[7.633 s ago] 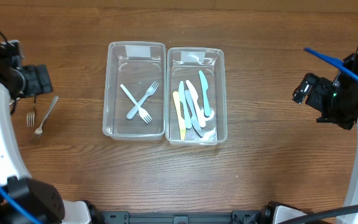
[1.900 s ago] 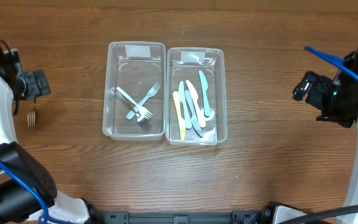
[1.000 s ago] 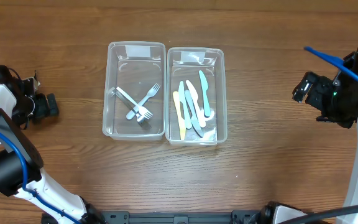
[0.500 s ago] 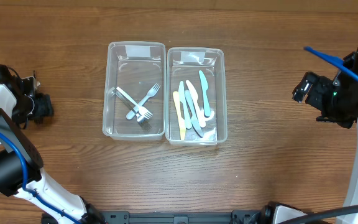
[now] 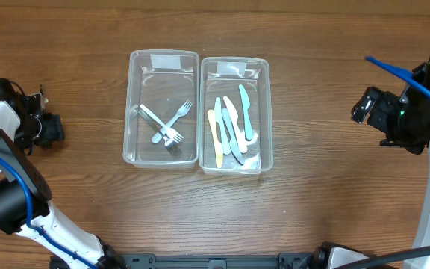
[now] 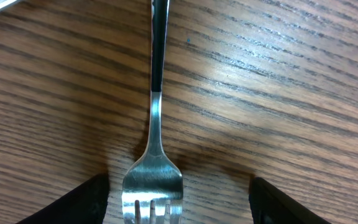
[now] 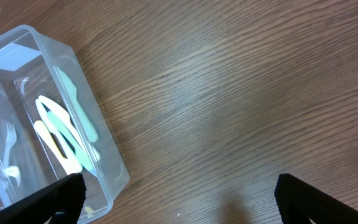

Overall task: Pack container
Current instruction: 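Lower left gripper onto the second metal fork and grasp it, then carry second metal fork into the left container and release, then move left gripper to the last metal fork and grasp it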

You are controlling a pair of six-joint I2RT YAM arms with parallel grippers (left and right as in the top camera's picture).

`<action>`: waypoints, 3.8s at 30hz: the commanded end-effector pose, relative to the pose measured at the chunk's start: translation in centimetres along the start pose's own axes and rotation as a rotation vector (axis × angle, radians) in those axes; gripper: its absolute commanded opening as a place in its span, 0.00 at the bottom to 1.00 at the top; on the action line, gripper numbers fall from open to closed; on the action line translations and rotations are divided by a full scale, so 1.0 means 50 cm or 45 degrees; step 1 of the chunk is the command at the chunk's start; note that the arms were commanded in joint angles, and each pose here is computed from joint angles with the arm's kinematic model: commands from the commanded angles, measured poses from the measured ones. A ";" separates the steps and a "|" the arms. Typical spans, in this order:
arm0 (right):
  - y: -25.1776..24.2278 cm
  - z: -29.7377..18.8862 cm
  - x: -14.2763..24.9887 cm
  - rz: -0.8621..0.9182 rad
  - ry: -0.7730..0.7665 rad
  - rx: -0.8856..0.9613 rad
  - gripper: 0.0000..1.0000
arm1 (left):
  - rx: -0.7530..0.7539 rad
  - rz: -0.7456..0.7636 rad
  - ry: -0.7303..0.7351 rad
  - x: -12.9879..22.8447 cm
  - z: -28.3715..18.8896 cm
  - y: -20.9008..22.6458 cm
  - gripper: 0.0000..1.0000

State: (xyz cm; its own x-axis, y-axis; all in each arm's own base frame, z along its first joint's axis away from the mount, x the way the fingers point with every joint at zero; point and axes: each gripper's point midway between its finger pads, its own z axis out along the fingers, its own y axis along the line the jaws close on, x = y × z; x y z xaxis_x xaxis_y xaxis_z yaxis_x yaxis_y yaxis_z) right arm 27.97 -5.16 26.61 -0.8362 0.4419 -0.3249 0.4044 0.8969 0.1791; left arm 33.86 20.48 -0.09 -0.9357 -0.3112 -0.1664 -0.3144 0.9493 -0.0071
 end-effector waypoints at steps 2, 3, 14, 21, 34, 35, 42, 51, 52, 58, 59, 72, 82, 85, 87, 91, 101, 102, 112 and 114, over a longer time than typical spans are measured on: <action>0.002 -0.008 0.000 -0.006 -0.020 -0.004 1.00 | -0.005 -0.004 0.101 0.037 0.043 0.007 0.73; 0.002 -0.008 0.000 -0.006 -0.020 -0.004 1.00 | -0.005 -0.004 0.101 0.037 0.043 0.007 0.73; -0.001 -0.008 -0.001 -0.006 -0.024 0.010 1.00 | -0.002 -0.005 0.104 0.038 0.043 0.006 0.44; -0.001 -0.008 -0.001 -0.006 -0.024 0.011 1.00 | -0.002 -0.005 0.104 0.038 0.043 0.006 0.25; -0.001 -0.008 -0.001 -0.006 -0.024 0.010 1.00 | 0.030 -0.116 0.068 -0.011 -0.034 -0.023 0.04; -0.001 -0.008 -0.001 -0.006 -0.024 0.010 1.00 | 0.036 -0.094 0.029 -0.031 -0.066 -0.037 0.04; 0.002 -0.008 0.000 -0.005 -0.021 -0.001 1.00 | 0.051 0.146 -0.334 -0.114 -0.332 -0.196 0.04; 0.004 -0.008 0.001 -0.005 -0.017 -0.010 1.00 | 0.165 0.726 -0.446 -0.009 -0.476 -0.512 0.04; 0.004 -0.008 0.001 -0.006 -0.017 -0.010 1.00 | 0.181 0.778 -0.430 0.007 -0.470 -0.541 0.04; 0.004 -0.008 0.002 -0.005 -0.014 -0.009 1.00 | 0.181 0.947 -0.273 0.060 -0.383 -0.637 0.04; 0.004 -0.008 0.002 -0.005 -0.014 -0.009 1.00 | 0.177 0.954 -0.238 0.063 -0.362 -0.641 0.04; 0.004 -0.008 0.002 -0.005 -0.013 -0.009 1.00 | 0.093 0.977 0.126 0.108 -0.169 -0.633 0.13; 0.004 -0.008 0.002 -0.005 -0.014 -0.009 1.00 | -0.004 0.939 0.027 0.081 -0.224 -0.604 0.41; 0.004 -0.008 0.002 -0.005 -0.014 -0.008 1.00 | -0.011 0.894 -0.059 0.065 -0.272 -0.588 0.57; 0.004 -0.008 0.002 -0.005 -0.015 -0.009 1.00 | -0.001 0.872 -0.121 0.057 -0.309 -0.579 0.66; 0.004 -0.008 0.002 -0.005 -0.014 -0.009 1.00 | -0.066 0.796 -0.257 0.040 -0.388 -0.535 0.85; 0.004 -0.008 0.002 -0.005 -0.014 -0.009 1.00 | -0.224 0.551 -0.589 0.009 -0.605 -0.233 1.00; 0.004 -0.008 0.002 -0.005 -0.014 -0.009 1.00 | -0.213 0.544 -0.609 0.003 -0.610 -0.209 1.00; 0.004 -0.008 0.002 -0.005 -0.015 -0.008 1.00 | -0.317 0.532 -0.584 -0.119 -0.512 -0.004 1.00; 0.003 -0.008 0.002 -0.005 -0.014 -0.008 1.00 | -0.303 0.537 -0.540 -0.130 -0.474 0.008 1.00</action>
State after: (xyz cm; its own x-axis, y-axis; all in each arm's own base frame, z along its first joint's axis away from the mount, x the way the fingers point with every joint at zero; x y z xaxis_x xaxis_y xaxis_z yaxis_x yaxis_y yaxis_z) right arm 27.84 -5.12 26.56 -0.8377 0.4430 -0.3195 0.4060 0.8963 0.1784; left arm 34.68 20.67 27.74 -0.8284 0.1139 -0.5484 -0.1112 0.9261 0.3604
